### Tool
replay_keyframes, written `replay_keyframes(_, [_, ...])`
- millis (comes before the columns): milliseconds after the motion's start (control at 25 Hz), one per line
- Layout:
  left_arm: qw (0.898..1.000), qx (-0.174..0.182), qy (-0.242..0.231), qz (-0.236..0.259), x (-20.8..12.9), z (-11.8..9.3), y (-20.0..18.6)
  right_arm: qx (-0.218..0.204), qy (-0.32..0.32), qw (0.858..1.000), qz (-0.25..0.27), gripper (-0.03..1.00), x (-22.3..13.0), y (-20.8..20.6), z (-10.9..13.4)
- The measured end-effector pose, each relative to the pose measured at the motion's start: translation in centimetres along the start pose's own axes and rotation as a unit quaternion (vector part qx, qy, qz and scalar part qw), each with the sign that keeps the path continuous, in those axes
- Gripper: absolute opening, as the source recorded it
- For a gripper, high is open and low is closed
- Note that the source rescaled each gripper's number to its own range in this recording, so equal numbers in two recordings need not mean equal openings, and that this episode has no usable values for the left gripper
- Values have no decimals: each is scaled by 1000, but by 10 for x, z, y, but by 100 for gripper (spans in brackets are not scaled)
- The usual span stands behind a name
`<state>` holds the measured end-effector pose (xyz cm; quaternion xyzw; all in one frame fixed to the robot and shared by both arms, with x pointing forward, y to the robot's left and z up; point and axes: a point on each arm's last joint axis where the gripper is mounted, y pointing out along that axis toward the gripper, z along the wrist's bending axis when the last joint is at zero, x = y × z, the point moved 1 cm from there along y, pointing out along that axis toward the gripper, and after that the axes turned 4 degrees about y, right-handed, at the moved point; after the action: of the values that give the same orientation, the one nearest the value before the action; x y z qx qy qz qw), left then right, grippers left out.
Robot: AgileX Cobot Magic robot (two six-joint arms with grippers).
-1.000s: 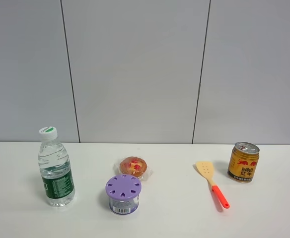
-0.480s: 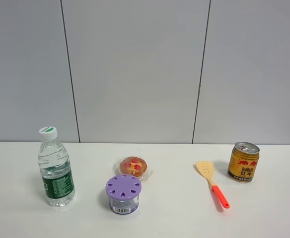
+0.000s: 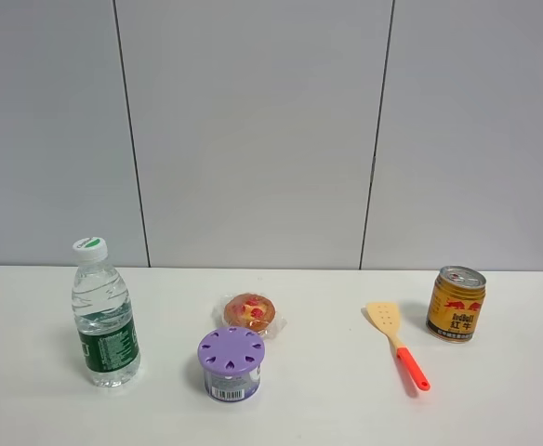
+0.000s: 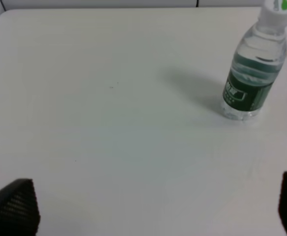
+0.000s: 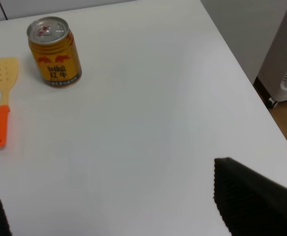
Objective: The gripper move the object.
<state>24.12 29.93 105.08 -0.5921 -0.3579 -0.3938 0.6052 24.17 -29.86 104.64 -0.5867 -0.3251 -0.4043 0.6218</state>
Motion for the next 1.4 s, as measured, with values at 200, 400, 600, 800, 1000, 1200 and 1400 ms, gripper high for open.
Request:
replay_keyframes(200, [1000,0,0,0,0,0,0,0,0,1000,0,60,0,0,0])
replay_keyframes(400, [1000,0,0,0,0,0,0,0,0,1000,0,60,0,0,0])
replay_keyframes(600, [1000,0,0,0,0,0,0,0,0,1000,0,60,0,0,0])
replay_keyframes(800, [1000,0,0,0,0,0,0,0,0,1000,0,60,0,0,0])
replay_keyframes(1000, [1000,0,0,0,0,0,0,0,0,1000,0,60,0,0,0])
replay_keyframes(1200, [1000,0,0,0,0,0,0,0,0,1000,0,60,0,0,0])
replay_keyframes(1400, [1000,0,0,0,0,0,0,0,0,1000,0,60,0,0,0])
